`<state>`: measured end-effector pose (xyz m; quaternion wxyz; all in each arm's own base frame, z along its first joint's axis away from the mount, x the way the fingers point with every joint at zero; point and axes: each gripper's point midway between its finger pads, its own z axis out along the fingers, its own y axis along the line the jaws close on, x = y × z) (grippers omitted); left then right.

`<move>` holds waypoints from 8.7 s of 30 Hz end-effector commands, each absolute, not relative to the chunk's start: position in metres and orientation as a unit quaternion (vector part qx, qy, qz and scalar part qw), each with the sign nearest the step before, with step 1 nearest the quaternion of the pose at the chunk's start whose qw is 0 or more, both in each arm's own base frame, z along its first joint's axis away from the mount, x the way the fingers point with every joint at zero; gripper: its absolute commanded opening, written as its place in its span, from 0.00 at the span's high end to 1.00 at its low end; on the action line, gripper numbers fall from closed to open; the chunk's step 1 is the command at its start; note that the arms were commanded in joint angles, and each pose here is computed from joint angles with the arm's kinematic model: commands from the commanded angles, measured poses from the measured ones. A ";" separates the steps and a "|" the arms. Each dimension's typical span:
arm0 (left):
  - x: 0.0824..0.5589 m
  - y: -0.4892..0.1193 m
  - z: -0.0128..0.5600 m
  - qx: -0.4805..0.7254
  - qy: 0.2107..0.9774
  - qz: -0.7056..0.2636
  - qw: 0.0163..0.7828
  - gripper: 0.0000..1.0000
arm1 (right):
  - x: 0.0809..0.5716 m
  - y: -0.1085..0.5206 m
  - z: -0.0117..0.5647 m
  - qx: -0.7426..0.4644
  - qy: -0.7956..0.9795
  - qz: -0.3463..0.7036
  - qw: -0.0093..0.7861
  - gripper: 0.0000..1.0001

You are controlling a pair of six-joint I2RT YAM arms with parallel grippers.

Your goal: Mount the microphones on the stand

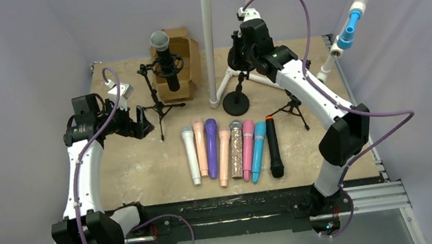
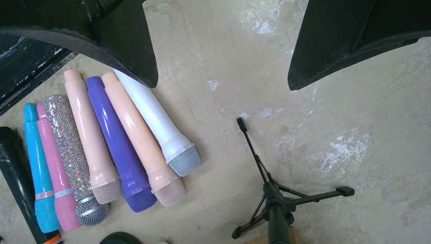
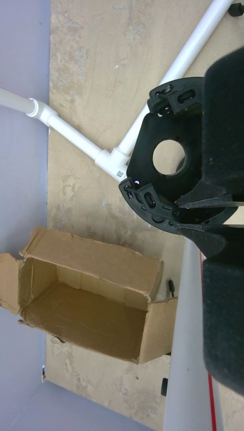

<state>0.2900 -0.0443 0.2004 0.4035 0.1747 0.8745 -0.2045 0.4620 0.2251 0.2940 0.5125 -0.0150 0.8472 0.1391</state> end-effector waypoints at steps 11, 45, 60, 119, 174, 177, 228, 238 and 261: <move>0.289 -0.046 0.208 0.180 0.867 -0.203 0.418 0.00 | 0.466 0.216 0.336 -0.003 0.832 0.119 0.542 0.42; 0.266 -0.047 0.243 0.167 0.865 -0.192 0.433 0.00 | 0.261 0.210 0.101 0.053 0.936 0.080 0.339 0.57; 0.261 -0.054 0.251 0.173 0.855 -0.208 0.442 0.00 | 0.269 0.215 0.058 0.046 0.948 0.041 0.313 0.60; 0.173 -0.224 0.353 0.375 0.686 -0.498 0.375 0.00 | 0.228 0.369 0.446 -0.030 0.643 0.399 0.653 0.96; 0.232 -0.171 0.322 0.331 0.790 -0.308 0.414 0.00 | 0.443 0.208 0.510 -0.012 0.533 0.026 0.846 1.00; 0.234 -0.169 0.319 0.333 0.792 -0.302 0.413 0.00 | 0.461 0.209 0.501 -0.015 0.537 0.021 0.843 1.00; 0.240 -0.159 0.295 0.333 0.803 -0.274 0.410 0.00 | 0.515 0.196 0.394 0.003 0.642 0.014 0.767 1.00; 0.239 -0.158 0.296 0.332 0.804 -0.273 0.412 0.00 | 0.502 0.195 0.398 0.003 0.645 0.032 0.763 1.00; 0.237 -0.155 0.297 0.337 0.800 -0.265 0.419 0.00 | 0.524 0.208 0.323 0.004 0.700 0.028 0.714 0.88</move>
